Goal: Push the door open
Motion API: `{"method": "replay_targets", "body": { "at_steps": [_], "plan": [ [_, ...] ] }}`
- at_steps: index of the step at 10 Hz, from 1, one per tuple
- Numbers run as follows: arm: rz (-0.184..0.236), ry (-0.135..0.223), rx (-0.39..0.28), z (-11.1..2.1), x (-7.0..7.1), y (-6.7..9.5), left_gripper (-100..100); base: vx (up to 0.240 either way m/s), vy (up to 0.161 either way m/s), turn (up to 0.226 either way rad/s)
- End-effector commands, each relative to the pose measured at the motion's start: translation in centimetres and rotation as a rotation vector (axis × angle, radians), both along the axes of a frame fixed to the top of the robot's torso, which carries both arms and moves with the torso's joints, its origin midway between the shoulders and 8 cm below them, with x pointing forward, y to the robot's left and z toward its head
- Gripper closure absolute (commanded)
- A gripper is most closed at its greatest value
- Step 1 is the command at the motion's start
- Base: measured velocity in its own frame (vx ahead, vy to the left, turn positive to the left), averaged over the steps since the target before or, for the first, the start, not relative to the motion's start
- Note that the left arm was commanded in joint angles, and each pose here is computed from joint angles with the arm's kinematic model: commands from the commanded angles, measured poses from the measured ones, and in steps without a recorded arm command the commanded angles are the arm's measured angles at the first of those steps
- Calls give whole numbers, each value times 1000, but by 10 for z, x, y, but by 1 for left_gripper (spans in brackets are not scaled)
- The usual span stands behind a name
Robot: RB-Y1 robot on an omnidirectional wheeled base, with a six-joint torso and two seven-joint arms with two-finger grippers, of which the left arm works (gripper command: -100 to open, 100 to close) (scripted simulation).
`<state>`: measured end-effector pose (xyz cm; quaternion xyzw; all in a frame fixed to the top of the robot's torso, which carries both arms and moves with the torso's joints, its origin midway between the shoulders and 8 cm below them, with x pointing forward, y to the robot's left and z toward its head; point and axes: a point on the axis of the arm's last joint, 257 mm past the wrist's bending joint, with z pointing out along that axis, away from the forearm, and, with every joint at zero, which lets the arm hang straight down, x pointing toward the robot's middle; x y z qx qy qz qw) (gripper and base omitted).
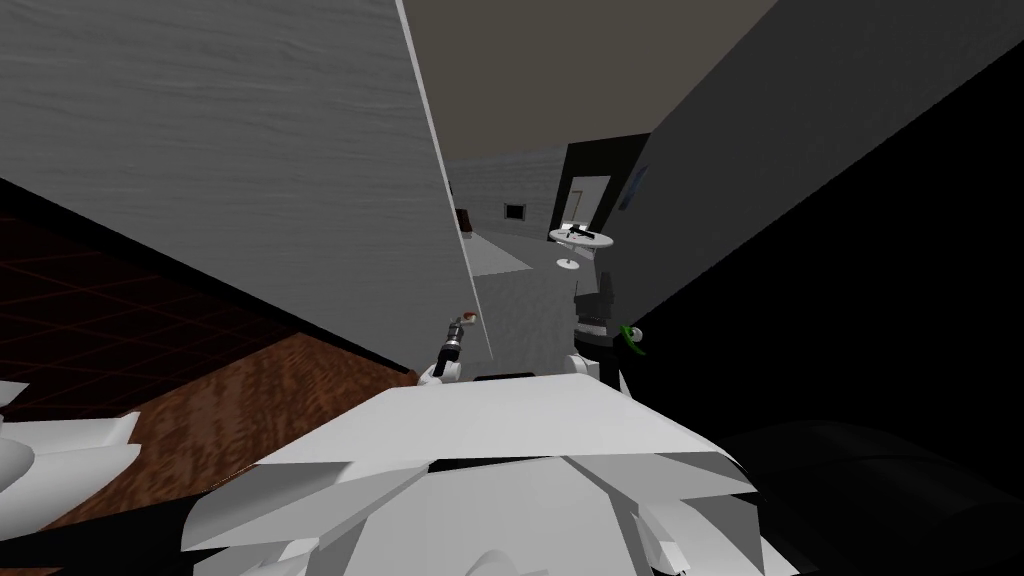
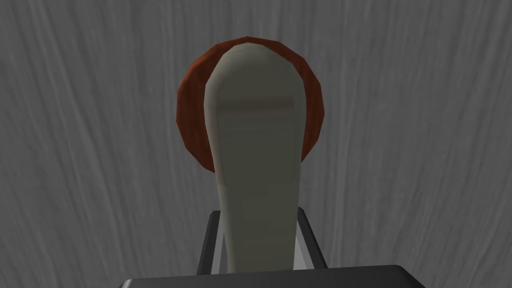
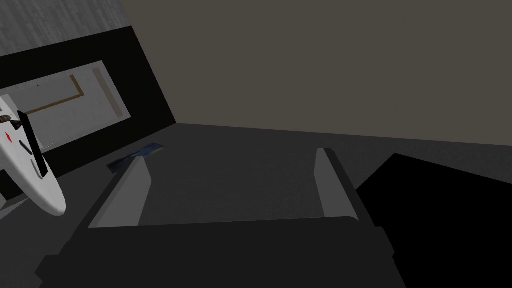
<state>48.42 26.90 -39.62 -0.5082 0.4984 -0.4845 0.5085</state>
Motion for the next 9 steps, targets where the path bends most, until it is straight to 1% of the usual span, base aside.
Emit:
{"method": "replay_targets", "body": {
  "at_steps": [1, 4, 5, 6, 7, 8, 9],
  "plan": [
    [18, -15, 9, 6, 5, 14, 100, 188, -75, 65],
    [46, -16, 13, 7, 4, 27, 100, 188, -60, 85],
    [46, -16, 13, 7, 4, 27, 100, 139, -39, 32],
    [66, -17, 15, 8, 3, 36, 100, 167, -75, 155],
    [66, -17, 15, 8, 3, 36, 100, 160, -80, 83],
    [66, -17, 15, 8, 3, 36, 100, 77, -26, 1],
    [87, -18, 16, 8, 1, 45, 100, 153, -65, 133]
  ]
}}
